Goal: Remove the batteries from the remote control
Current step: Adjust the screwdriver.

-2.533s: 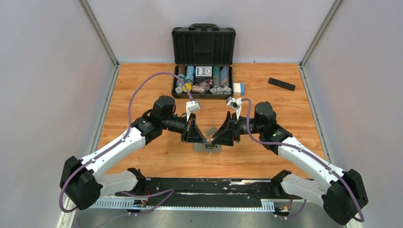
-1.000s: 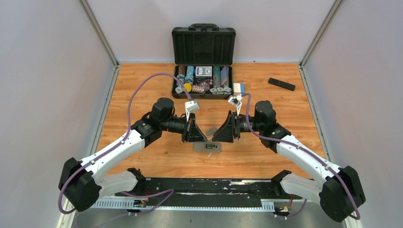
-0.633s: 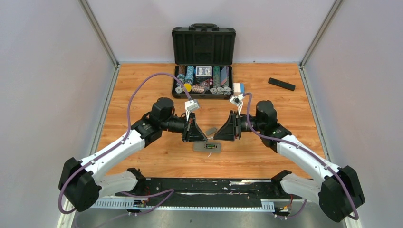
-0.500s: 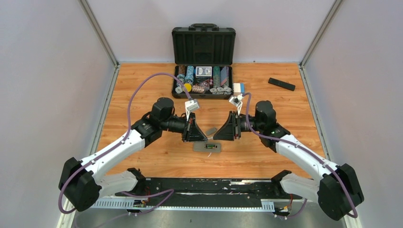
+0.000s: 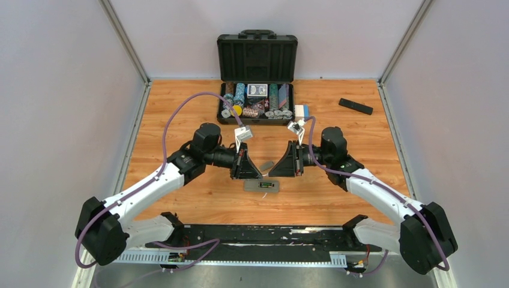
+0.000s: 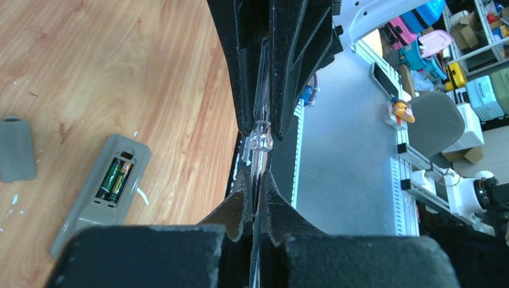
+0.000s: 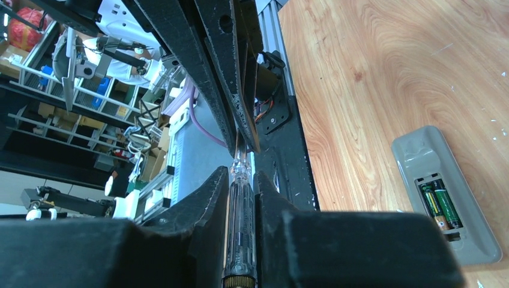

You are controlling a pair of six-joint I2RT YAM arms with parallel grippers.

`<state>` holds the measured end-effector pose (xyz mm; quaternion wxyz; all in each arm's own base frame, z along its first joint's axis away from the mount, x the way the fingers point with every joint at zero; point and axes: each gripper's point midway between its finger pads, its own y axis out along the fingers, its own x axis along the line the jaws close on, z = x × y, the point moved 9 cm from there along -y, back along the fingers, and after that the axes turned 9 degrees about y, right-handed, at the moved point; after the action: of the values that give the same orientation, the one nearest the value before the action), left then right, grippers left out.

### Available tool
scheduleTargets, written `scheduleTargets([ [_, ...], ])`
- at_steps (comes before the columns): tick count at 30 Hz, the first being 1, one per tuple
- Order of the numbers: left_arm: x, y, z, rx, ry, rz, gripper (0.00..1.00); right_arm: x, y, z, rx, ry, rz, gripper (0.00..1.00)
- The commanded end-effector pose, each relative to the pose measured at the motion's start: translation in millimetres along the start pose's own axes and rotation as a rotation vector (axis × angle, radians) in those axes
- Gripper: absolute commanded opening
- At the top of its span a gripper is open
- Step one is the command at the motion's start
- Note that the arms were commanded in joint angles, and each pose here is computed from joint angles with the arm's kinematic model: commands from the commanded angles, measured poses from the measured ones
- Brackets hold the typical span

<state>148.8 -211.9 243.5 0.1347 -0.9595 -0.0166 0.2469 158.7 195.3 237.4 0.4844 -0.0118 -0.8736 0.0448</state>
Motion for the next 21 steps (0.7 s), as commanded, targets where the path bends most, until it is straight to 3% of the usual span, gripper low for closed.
scheduleTargets([
  [1, 5.4, 1.3, -5.6, -0.022, 0.031, -0.03, 0.0, 8.6, 0.8, -5.2, 0.002, -0.053, -0.047, 0.13],
  [5, 6.8, 1.5, -6.3, -0.023, 0.029, -0.046, 0.0, 7.5, 0.7, -5.5, -0.001, -0.054, -0.029, 0.0],
  [7, 9.4, 0.1, -8.1, -0.03, 0.032, -0.097, 0.02, 5.6, 0.3, -4.6, 0.0, -0.047, -0.009, 0.0],
  [8, 9.9, -0.9, -9.2, -0.036, 0.033, -0.12, 0.11, 5.1, 0.1, -4.6, -0.001, -0.047, 0.002, 0.0],
  [13, 20.5, -9.8, -12.7, -0.068, 0.009, -0.3, 0.74, 0.8, -1.1, -4.2, -0.011, -0.045, 0.065, 0.0],
  [15, 24.9, -14.9, -13.7, -0.086, -0.013, -0.356, 0.9, -1.2, -1.2, -4.2, -0.016, -0.039, 0.087, 0.0],
  [17, 28.2, -18.9, -13.9, -0.102, -0.029, -0.402, 0.99, -3.6, -1.4, -4.0, -0.021, -0.03, 0.114, 0.0],
  [21, 33.8, -24.3, -10.0, -0.115, -0.059, -0.503, 1.0, -15.7, -1.9, -4.2, -0.047, 0.024, 0.248, 0.0],
])
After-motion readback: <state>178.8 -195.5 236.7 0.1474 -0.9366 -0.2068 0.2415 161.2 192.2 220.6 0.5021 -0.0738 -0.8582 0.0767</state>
